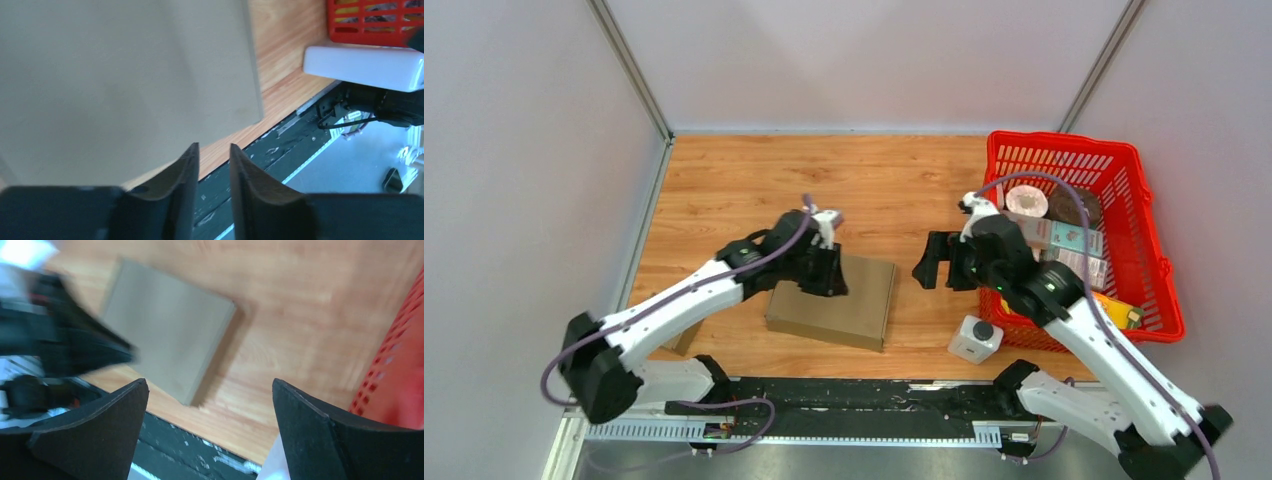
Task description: Fold the paper box
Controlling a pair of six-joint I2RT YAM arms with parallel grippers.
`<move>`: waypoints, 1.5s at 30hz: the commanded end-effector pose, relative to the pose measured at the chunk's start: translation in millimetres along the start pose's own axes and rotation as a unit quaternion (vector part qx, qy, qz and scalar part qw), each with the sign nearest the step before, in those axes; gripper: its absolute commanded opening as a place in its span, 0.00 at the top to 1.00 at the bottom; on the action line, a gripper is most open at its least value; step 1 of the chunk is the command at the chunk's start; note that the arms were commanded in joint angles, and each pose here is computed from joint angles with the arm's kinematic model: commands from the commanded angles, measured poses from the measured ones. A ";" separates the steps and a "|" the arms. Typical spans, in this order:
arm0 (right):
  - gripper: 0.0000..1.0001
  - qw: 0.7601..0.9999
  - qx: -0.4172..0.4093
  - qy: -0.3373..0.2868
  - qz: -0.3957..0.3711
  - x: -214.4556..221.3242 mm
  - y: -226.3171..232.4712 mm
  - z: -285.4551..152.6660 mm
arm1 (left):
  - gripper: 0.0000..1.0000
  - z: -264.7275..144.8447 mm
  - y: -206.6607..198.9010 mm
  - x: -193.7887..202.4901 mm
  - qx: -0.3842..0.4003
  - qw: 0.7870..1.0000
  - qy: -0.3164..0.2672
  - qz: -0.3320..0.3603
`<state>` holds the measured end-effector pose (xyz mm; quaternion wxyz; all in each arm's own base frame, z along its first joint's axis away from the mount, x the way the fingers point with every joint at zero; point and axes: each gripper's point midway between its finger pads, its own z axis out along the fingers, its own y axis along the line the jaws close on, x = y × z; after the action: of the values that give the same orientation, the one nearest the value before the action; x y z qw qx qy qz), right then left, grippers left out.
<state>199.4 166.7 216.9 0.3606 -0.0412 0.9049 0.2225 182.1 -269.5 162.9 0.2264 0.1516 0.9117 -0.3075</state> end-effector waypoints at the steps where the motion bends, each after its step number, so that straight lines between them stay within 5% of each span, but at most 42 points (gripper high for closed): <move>1: 0.02 0.978 -0.035 -0.206 -0.023 -96.6 22.5 -94.8 | 0.74 68.4 -64.3 -22.6 0.027 0.999 -0.003 0.035; 4: 0.02 0.978 -0.004 -0.206 -0.043 -110.8 19.0 -102.7 | 0.86 116.2 -57.1 -9.1 -0.058 0.996 0.054 0.047; 10: 0.01 0.979 -0.035 -0.196 -0.049 -103.8 28.5 -94.5 | 0.87 168.2 -69.7 8.5 -0.093 0.989 0.084 0.082; 13: 0.00 0.981 -0.047 -0.185 -0.046 -97.5 31.5 -89.6 | 0.89 170.8 -33.2 30.3 -0.132 0.983 0.119 0.053; 21: 0.00 0.983 -0.069 -0.168 -0.040 -83.7 35.5 -72.7 | 0.89 102.2 76.5 10.7 -0.177 0.980 0.059 -0.069; 35: 0.00 0.989 -0.093 -0.096 -0.062 -68.0 49.5 -46.9 | 0.86 10.5 229.5 -40.6 -0.246 0.953 -0.012 -0.178; 40: 0.00 0.987 -0.035 -0.130 -0.090 -86.4 31.2 -63.4 | 0.61 -43.3 185.9 -92.8 -0.181 0.969 -0.105 -0.134; 45: 0.00 0.975 0.047 -0.192 -0.104 -126.7 11.1 -103.6 | 0.46 -145.1 70.5 -158.5 -0.074 0.967 -0.240 -0.030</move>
<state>215.8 158.6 322.9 0.4768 -0.0959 0.8462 0.2178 321.6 -113.6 170.6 0.3069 -0.0627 0.9316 -0.1845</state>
